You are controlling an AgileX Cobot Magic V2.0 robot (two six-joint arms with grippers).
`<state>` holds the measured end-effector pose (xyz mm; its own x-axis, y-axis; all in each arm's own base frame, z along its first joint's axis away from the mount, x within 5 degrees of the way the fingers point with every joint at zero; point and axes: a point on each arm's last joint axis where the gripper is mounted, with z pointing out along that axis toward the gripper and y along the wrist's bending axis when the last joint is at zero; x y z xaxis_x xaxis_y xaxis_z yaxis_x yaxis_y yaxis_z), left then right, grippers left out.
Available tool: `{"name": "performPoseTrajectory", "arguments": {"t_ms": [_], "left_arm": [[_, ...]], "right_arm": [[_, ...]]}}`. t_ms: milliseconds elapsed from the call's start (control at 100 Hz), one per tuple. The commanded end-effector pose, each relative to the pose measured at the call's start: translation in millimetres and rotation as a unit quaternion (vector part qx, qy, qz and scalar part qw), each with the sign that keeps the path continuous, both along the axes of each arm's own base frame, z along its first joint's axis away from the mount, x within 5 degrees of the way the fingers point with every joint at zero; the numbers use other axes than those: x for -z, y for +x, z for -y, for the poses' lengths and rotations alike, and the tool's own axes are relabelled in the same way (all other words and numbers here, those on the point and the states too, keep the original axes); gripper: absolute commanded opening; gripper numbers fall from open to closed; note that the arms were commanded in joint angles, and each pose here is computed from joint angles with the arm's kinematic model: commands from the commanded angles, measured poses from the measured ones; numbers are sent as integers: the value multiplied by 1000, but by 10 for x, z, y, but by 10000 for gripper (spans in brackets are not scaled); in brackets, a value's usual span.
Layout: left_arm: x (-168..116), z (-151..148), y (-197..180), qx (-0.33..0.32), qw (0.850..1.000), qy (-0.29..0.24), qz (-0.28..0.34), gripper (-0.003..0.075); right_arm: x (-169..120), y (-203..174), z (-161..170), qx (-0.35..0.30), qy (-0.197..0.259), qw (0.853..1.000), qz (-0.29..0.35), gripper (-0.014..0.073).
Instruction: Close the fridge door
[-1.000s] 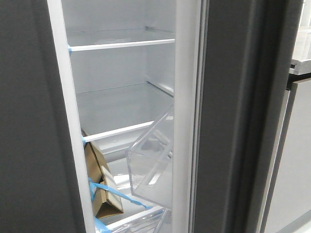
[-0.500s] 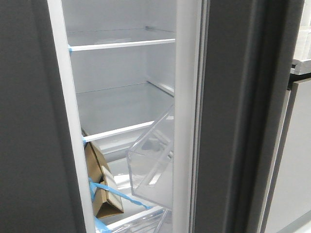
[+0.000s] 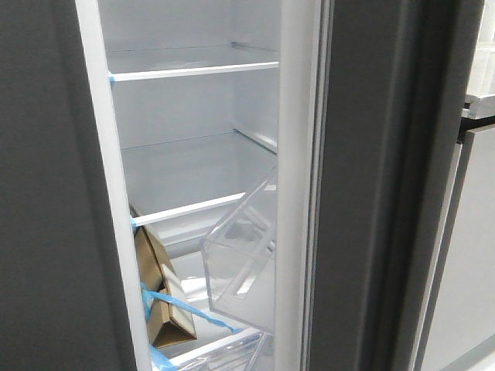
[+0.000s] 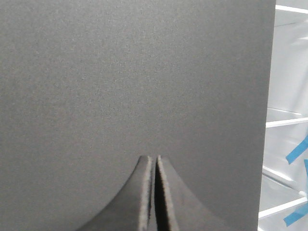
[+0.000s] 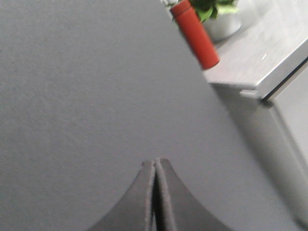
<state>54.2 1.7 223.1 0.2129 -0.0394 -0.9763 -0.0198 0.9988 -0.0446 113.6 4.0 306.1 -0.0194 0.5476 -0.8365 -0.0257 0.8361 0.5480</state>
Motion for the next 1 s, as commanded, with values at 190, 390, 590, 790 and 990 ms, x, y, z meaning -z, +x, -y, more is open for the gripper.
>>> {"name": "performPoseTrajectory", "arguments": {"t_ms": [190,390,590,790,990], "left_arm": [[47,-1,-4,1,1000,-4,25,-20],[47,-1,-4,1,1000,-4,25,-20],[47,-1,-4,1,1000,-4,25,-20],[47,-1,-4,1,1000,-4,25,-20],[47,-1,-4,1,1000,-4,25,-20]], "right_arm": [[-387,221,-174,-57,28,997,34,-46],[-393,339,-254,-77,23,997,14,-46],[-487,469,-406,-111,-8,993,27,-46],[-606,642,-539,-131,-31,990,31,-46],[-635,900,-710,-148,-39,988,25,-46]]}}
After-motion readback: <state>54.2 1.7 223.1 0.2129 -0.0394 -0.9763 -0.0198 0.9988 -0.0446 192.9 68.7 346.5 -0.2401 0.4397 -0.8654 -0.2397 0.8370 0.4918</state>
